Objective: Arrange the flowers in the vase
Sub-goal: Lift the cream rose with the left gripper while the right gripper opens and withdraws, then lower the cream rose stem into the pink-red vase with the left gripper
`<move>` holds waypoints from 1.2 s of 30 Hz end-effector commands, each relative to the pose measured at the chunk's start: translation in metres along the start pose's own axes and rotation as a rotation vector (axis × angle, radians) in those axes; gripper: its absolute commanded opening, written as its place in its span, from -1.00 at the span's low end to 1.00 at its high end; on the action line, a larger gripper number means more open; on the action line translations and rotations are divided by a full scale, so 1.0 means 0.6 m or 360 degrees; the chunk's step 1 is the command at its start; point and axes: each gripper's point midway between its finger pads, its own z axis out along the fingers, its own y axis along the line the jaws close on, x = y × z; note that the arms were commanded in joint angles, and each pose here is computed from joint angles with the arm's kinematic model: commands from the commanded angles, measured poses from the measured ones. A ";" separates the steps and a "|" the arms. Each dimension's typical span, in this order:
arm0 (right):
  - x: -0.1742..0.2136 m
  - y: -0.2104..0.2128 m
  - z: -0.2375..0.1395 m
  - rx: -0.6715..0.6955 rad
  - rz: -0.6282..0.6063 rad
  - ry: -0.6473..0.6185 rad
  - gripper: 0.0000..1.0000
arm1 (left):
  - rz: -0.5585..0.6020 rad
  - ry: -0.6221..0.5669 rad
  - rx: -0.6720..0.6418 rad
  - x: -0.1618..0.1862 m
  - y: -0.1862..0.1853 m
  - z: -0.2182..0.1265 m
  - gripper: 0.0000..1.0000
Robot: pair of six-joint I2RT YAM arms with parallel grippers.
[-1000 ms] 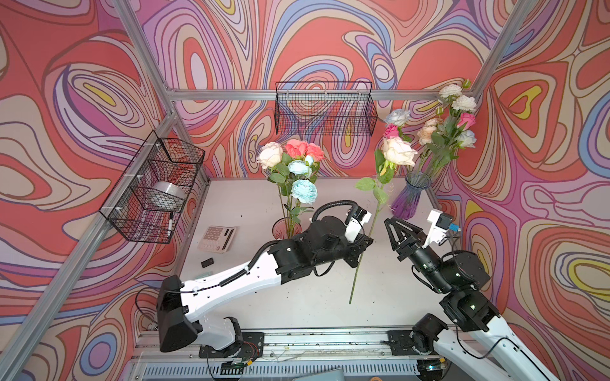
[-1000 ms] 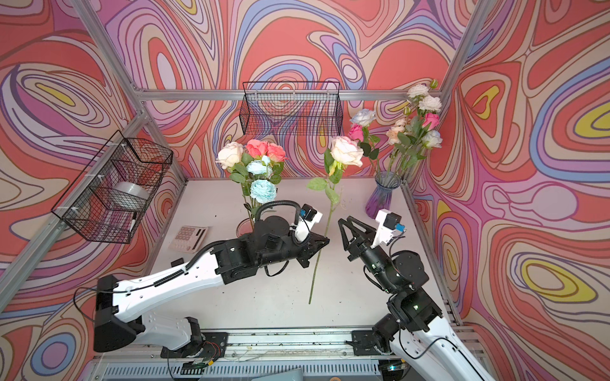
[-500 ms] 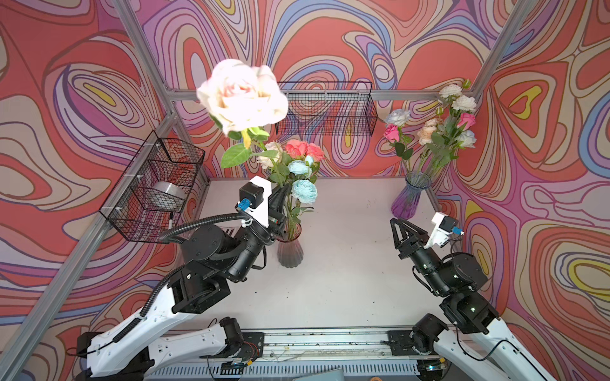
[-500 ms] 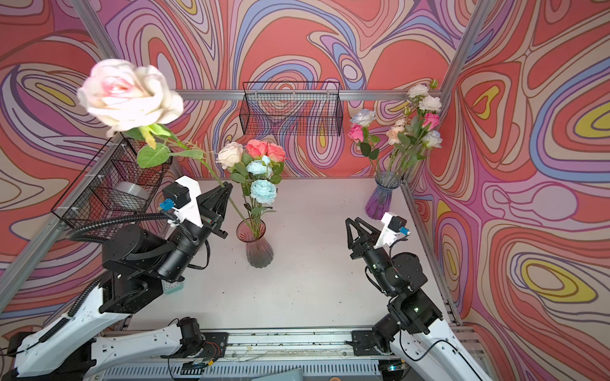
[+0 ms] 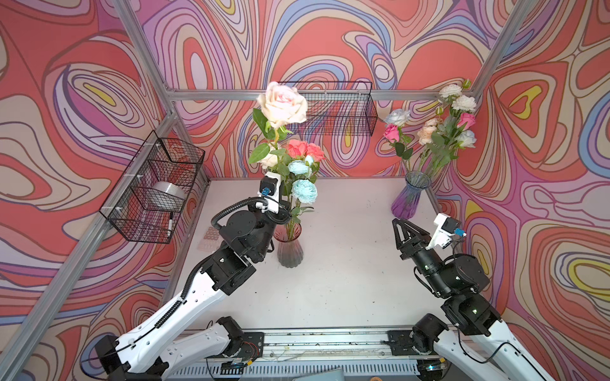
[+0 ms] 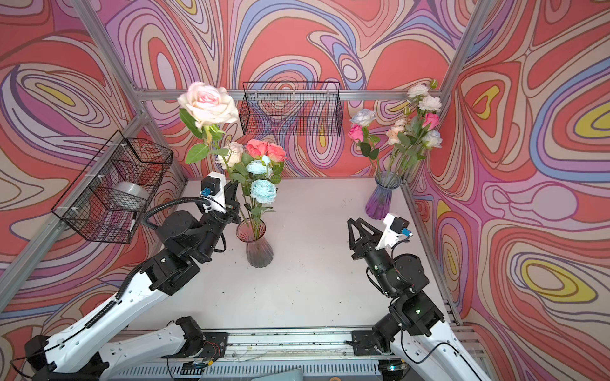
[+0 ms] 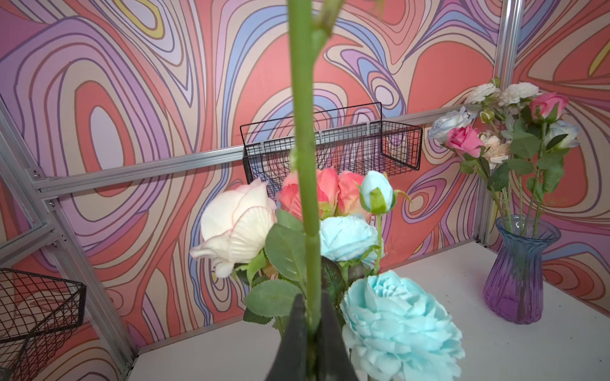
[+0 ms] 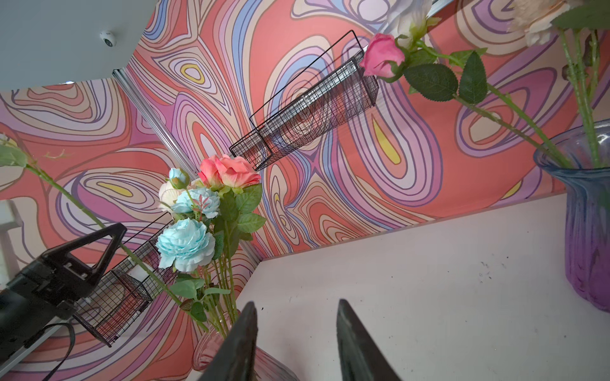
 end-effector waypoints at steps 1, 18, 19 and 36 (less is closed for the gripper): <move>0.011 -0.011 -0.002 0.0044 -0.0040 0.0026 -0.19 | -0.0078 -0.0056 -0.0020 0.001 0.002 0.006 -1.00; 0.031 -0.024 0.002 0.0079 -0.0054 0.0071 -0.19 | -0.0199 0.0345 -0.0173 0.190 0.026 0.009 -1.00; 0.031 -0.025 0.002 0.0080 -0.0054 0.0072 -0.19 | -0.0205 0.0365 -0.0176 0.196 0.026 0.011 -1.00; 0.039 -0.030 0.001 0.0096 -0.0049 0.0089 -0.19 | -0.0342 0.0522 -0.0215 0.262 0.030 -0.009 -0.18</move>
